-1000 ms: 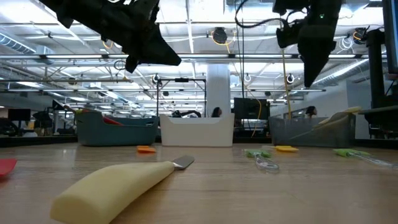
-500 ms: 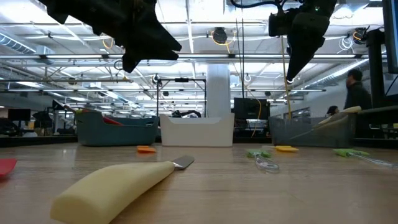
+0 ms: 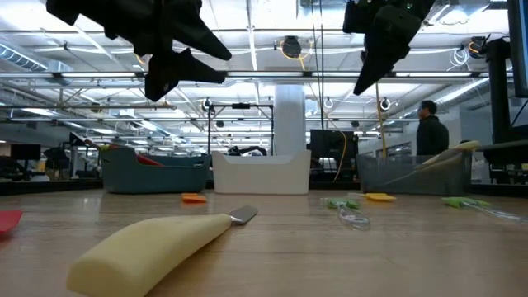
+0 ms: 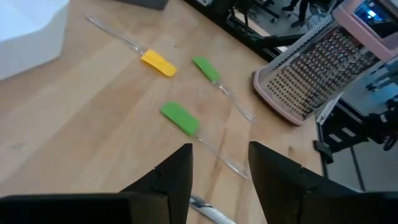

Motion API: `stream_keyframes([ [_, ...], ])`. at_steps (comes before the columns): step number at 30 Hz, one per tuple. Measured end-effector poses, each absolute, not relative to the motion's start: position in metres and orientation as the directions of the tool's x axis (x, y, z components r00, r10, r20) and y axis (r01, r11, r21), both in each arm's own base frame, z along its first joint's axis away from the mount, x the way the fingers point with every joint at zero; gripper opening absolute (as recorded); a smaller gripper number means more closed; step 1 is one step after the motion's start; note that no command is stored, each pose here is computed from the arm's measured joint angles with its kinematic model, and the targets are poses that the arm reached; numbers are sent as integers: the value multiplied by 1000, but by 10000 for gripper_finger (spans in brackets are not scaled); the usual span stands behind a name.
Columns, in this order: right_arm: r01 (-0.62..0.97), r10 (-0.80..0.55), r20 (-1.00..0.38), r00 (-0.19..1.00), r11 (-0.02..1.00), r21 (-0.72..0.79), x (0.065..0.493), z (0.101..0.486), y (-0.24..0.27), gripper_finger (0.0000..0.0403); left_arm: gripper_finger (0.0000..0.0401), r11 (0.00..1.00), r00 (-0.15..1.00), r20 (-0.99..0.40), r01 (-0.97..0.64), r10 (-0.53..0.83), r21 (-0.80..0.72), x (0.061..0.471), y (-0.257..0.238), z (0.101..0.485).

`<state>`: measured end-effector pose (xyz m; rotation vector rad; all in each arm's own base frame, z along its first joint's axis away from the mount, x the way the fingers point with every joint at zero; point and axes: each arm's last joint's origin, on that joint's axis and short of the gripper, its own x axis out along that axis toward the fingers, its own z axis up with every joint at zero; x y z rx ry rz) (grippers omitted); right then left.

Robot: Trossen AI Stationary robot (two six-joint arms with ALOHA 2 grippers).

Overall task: Pick & Place Kitchen Items
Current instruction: Put the yellow knife into the black bin

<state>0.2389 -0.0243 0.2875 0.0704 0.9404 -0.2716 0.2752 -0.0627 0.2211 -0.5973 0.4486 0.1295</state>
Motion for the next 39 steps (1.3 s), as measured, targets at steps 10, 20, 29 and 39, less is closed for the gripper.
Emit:
stream_keyframes([
  [10,224,-205,-749,630,972,-78,246,293,-25,100,159,831,817,-575,-346,38,-436,287,-83,255],
  [20,223,-206,-739,642,972,-77,247,294,-25,100,159,808,759,-650,-357,-43,-470,316,-115,249],
  [29,224,-206,-730,651,972,-75,248,295,-25,100,159,760,649,-759,-463,-61,-457,349,-148,229],
  [39,191,-206,-731,650,976,-105,248,294,-25,100,159,695,531,-841,-565,-106,-445,368,-184,191],
])
